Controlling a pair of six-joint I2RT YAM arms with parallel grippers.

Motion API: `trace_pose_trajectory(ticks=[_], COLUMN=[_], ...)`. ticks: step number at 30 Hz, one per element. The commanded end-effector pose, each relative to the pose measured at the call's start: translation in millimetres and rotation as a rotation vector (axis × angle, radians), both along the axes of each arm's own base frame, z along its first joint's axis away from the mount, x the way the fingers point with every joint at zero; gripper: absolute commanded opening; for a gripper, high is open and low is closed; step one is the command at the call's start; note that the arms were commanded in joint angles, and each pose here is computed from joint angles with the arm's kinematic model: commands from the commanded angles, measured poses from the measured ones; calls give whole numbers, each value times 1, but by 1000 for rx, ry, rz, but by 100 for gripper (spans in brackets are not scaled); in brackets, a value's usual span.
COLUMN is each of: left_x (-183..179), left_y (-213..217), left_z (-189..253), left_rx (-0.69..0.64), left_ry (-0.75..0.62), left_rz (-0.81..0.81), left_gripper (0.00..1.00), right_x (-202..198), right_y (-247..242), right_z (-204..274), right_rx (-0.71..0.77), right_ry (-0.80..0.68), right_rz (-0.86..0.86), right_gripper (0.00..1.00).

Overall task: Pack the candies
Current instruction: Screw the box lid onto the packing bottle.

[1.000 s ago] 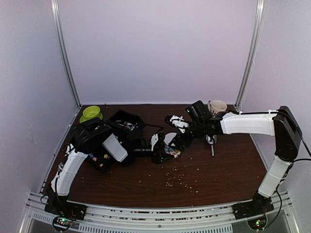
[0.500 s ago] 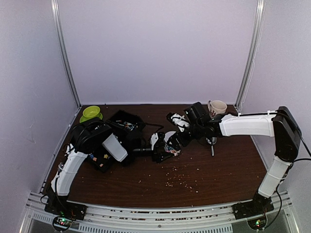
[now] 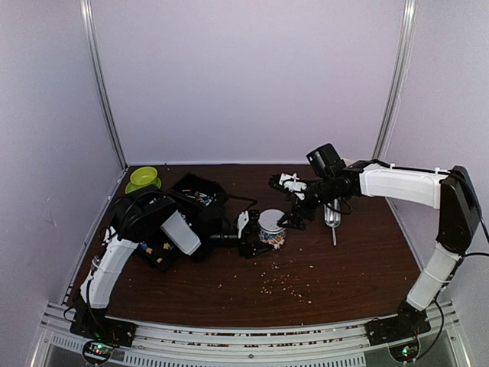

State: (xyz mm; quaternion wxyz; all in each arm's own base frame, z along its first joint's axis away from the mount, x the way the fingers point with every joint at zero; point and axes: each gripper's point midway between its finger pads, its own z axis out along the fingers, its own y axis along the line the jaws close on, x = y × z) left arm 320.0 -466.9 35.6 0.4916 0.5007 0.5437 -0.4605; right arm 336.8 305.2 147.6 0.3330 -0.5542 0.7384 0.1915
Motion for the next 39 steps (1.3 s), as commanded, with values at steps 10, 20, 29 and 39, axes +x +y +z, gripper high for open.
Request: trace_pose_trajectory(ticks=[10,20,29,39], left_x=[-26,-25,-25,-25], left_y=[4,3,3,3], left_z=[-37,-39,-40,-39], left_rx=[70,73,76,74], left_ry=[131,135,136,134], left_rz=[-73,-76,-76,-76], left_gripper=[73,73,73,73], right_x=[-28,-10,-1,3], right_y=[19,25,29,30], right_z=[-9,-18,-22,-26], right_rx=[-60,-56,-49,-50], right_ry=[66,44,59,73], right_rz=[379,295,248,220], right_gripper=[100,100,100,99])
